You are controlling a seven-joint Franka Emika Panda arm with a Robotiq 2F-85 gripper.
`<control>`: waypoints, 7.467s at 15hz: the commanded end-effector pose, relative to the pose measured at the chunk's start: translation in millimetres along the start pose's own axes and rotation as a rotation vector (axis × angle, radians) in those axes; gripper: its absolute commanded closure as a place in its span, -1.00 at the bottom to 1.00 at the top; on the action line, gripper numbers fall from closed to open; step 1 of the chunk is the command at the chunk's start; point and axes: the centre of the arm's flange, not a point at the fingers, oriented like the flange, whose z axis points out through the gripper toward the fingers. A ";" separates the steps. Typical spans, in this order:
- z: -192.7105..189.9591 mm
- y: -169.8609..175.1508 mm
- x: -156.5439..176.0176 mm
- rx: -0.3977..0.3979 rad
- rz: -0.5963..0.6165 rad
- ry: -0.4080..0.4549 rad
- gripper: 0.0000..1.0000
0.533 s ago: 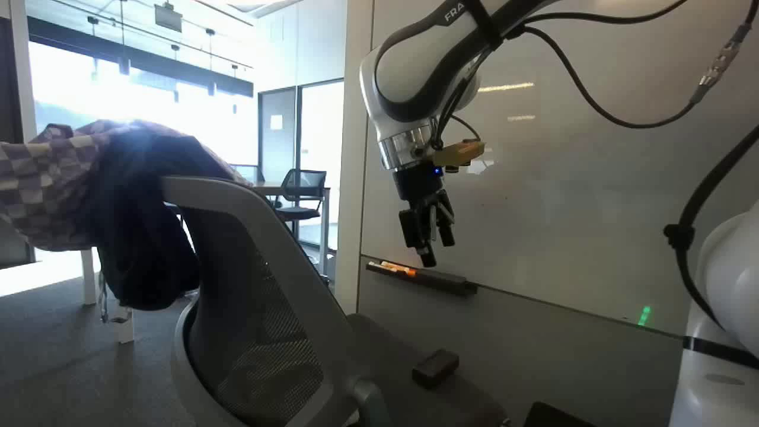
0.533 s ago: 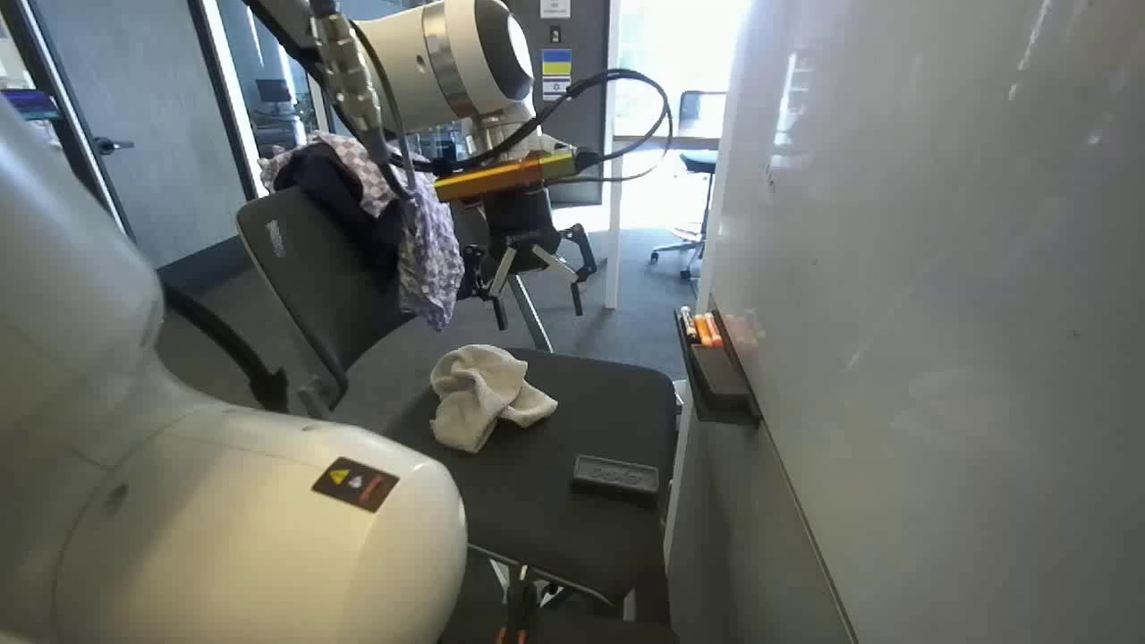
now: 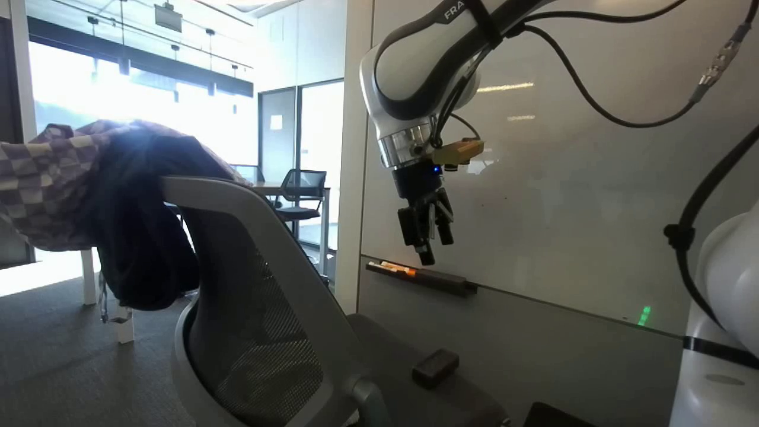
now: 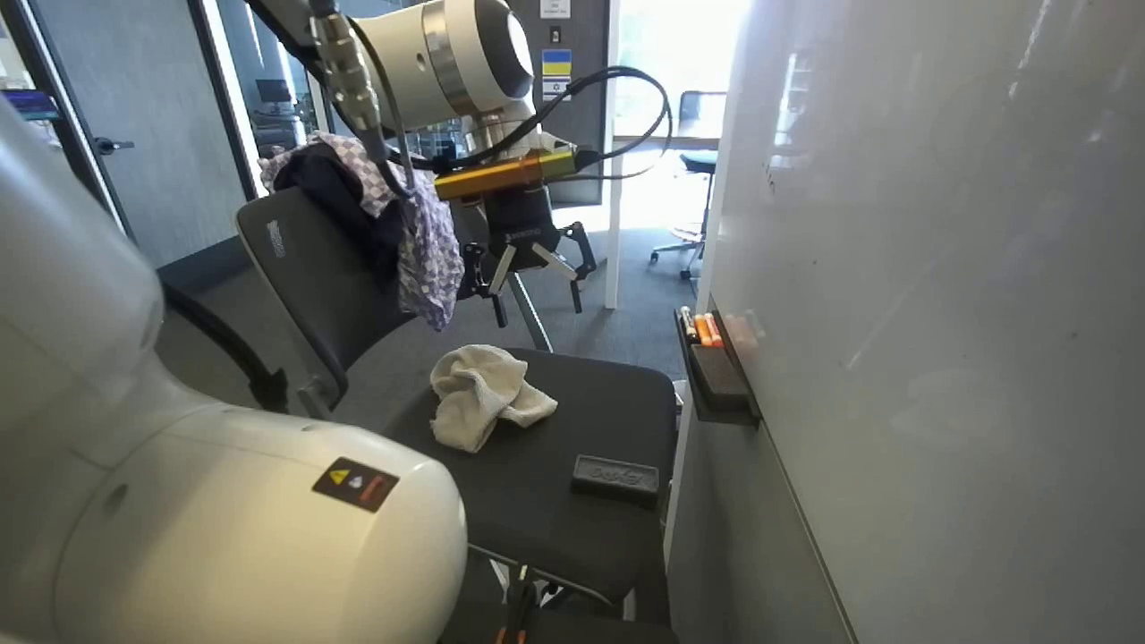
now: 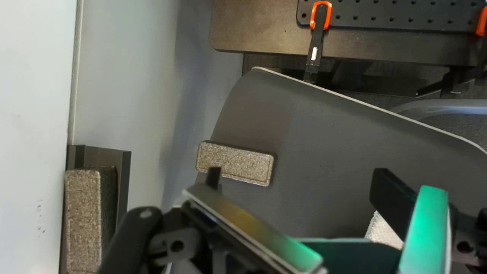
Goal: Move the clothes to the chair's seat
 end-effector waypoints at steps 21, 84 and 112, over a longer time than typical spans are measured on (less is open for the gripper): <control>-244.8 -178.4 57.7 0.319 -0.763 0.785 -1.00; -267.1 -46.0 -21.0 -0.309 -0.220 0.978 0.96; 120.0 -2.0 89.4 0.223 -0.163 0.535 0.96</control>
